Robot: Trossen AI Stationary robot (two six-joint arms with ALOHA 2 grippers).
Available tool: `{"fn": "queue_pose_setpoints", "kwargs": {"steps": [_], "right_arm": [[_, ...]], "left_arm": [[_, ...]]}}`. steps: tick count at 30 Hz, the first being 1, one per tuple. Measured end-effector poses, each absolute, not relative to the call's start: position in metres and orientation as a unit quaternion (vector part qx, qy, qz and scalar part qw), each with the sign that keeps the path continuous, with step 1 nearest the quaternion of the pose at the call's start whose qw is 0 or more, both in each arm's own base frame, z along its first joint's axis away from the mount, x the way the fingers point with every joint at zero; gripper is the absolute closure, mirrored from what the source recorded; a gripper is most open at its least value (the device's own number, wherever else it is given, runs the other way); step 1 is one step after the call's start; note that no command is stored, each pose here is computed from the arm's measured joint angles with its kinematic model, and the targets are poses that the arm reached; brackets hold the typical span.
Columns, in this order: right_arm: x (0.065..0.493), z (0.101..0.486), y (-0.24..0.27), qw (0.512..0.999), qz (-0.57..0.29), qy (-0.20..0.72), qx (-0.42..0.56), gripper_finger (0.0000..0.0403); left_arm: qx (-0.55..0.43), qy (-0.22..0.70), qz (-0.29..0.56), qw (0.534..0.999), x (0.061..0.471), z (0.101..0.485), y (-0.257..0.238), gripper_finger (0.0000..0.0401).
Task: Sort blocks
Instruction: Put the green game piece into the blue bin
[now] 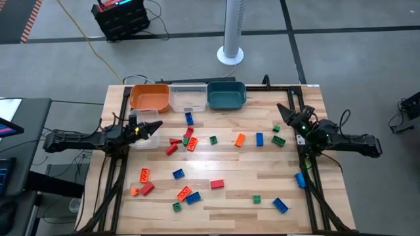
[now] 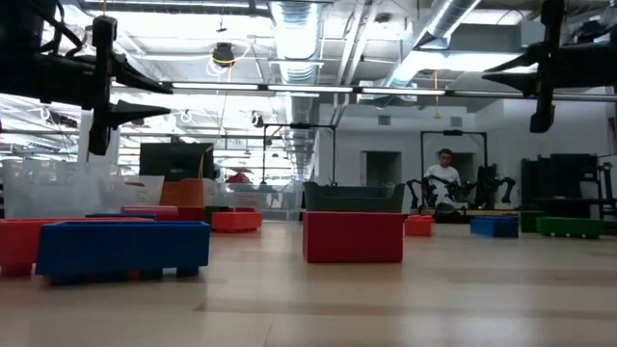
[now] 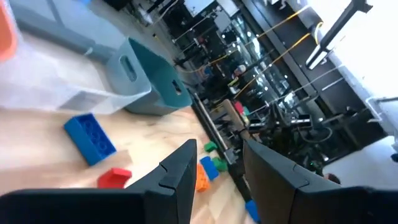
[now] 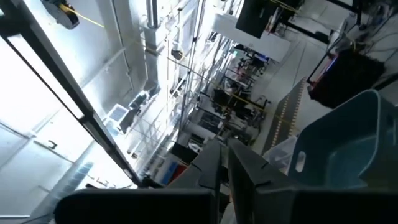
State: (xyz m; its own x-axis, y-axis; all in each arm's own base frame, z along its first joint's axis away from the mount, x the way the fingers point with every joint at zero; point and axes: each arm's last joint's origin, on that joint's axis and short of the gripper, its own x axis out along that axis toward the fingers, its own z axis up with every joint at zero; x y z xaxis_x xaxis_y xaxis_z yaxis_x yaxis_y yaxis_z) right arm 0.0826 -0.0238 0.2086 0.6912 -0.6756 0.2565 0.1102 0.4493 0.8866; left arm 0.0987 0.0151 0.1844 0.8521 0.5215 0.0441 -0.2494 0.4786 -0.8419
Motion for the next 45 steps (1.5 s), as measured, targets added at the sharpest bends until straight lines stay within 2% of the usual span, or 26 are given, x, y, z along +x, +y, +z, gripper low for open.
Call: {"fn": "queue_pose_setpoints", "kwargs": {"steps": [4, 9, 12, 16, 23, 30, 33, 36, 40, 45], "right_arm": [[0.083, 0.209, -0.023, 0.791, -0.238, -0.306, 0.474, 0.0363], [0.083, 0.209, -0.023, 0.779, -0.23, -0.311, 0.492, 0.0363], [0.082, 0.209, -0.024, 0.751, -0.218, -0.326, 0.531, 0.0363], [0.083, 0.209, -0.025, 0.726, -0.21, -0.339, 0.56, 0.0363], [0.095, 0.206, -0.025, 0.782, -0.177, -0.267, 0.535, 0.0363], [0.115, 0.202, -0.026, 0.813, -0.144, -0.187, 0.532, 0.0363], [0.125, 0.214, -0.028, 0.84, -0.125, -0.148, 0.507, 0.0365], [0.137, 0.234, -0.033, 0.872, -0.12, -0.109, 0.462, 0.0366], [0.155, 0.255, -0.043, 0.908, -0.159, -0.037, 0.385, 0.0368], [0.182, 0.282, -0.055, 0.949, -0.158, 0.048, 0.268, 0.0365]], "left_arm": [[-0.501, -0.16, 0.216, 0.823, 0.099, 0.185, 0.015, 0.0276], [-0.503, -0.143, 0.202, 0.828, 0.099, 0.184, 0.014, 0.0276], [-0.499, -0.148, 0.211, 0.827, 0.099, 0.184, 0.015, 0.0276], [-0.537, -0.164, 0.197, 0.803, 0.099, 0.186, 0.014, 0.0276], [-0.479, -0.159, 0.184, 0.843, 0.099, 0.195, 0.014, 0.0276], [-0.46, -0.149, 0.195, 0.853, 0.102, 0.207, 0.014, 0.0276], [-0.442, -0.138, 0.195, 0.864, 0.106, 0.219, 0.013, 0.0276], [-0.407, -0.125, 0.202, 0.882, 0.112, 0.235, 0.013, 0.0276], [-0.354, -0.099, 0.228, 0.901, 0.121, 0.254, 0.014, 0.0276], [-0.348, -0.078, 0.245, 0.902, 0.127, 0.27, 0.016, 0.0276]]}}
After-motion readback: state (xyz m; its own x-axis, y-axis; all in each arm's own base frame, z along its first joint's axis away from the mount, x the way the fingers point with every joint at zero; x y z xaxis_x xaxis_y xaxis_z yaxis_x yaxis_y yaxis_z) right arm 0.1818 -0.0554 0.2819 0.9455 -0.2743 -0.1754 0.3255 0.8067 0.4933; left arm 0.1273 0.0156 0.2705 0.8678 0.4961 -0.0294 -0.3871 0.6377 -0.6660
